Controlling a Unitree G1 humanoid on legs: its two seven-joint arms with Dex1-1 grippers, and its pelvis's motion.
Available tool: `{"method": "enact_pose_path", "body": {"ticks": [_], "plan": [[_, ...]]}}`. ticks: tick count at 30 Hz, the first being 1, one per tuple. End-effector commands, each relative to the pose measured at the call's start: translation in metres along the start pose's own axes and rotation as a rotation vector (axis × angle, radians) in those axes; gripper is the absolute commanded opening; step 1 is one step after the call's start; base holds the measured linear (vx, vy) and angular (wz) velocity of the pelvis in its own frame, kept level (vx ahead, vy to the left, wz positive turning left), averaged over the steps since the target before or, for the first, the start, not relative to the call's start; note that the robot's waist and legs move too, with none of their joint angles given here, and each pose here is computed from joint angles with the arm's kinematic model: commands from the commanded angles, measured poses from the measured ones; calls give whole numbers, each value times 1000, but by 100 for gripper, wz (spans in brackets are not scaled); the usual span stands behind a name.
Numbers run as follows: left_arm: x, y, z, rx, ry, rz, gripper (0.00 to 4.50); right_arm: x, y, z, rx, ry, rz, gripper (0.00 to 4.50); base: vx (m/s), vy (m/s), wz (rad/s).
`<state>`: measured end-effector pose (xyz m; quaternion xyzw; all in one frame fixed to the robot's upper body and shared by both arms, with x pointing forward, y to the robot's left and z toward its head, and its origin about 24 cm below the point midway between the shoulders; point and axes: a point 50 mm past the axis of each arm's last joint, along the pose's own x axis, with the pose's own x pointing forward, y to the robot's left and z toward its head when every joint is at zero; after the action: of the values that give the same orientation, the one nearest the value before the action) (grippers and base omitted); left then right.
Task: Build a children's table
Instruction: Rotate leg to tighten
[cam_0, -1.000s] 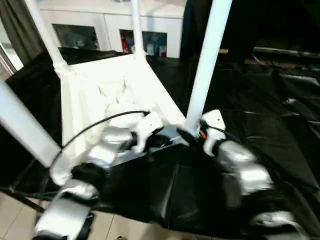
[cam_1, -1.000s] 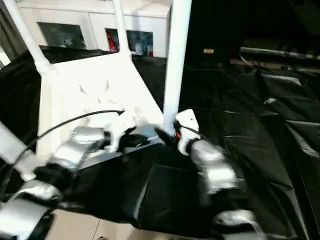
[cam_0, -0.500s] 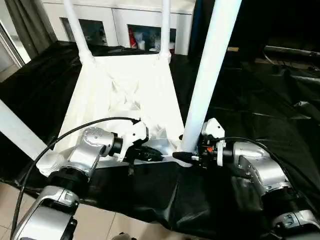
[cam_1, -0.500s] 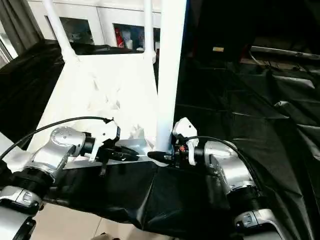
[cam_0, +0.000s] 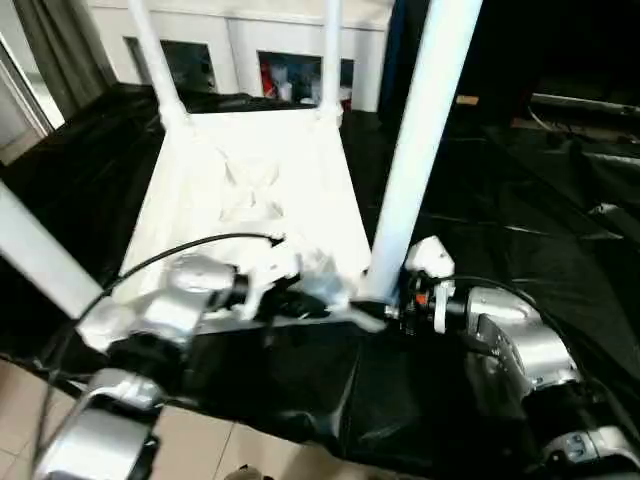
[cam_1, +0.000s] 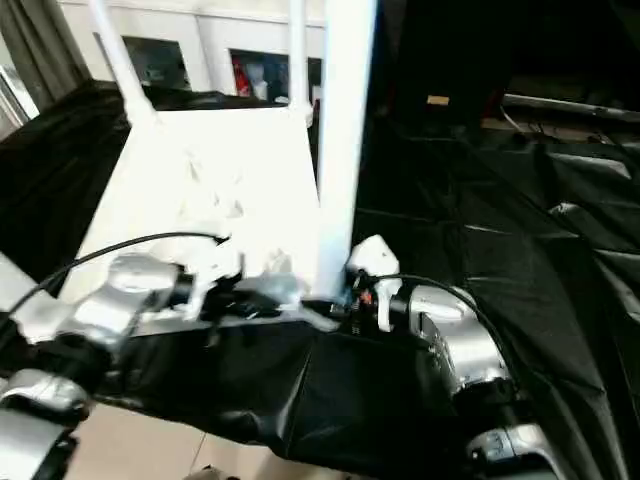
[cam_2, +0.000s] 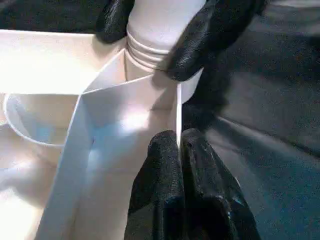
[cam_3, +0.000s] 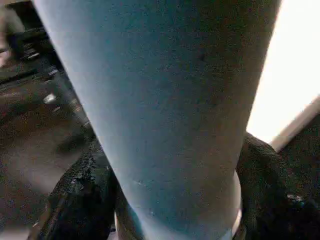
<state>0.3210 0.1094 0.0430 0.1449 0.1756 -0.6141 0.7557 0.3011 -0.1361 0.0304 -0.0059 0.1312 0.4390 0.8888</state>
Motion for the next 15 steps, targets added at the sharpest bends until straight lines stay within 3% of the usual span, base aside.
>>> {"method": "enact_pose_path", "body": {"ticks": [1, 7, 12, 14, 15], "plan": [[23, 0, 3, -39, -8, 91, 0, 14, 8, -15, 57, 41, -111, 274, 0, 0, 0], [53, -3, 17, -69, -36, 183, 0, 29, 10, -25, 188, 34, -374, 274, 0, 0, 0], [62, -10, 21, -56, -47, 149, 0, 41, 21, -19, 154, 4, -352, 274, 0, 0, 0], [62, -10, 20, -54, -47, 146, 0, 44, 24, -16, 139, -9, -343, 344, 0, 0, 0], [60, -10, 18, -49, -43, 147, 0, 46, 24, -13, 135, -25, -330, 344, 0, 0, 0]]}}
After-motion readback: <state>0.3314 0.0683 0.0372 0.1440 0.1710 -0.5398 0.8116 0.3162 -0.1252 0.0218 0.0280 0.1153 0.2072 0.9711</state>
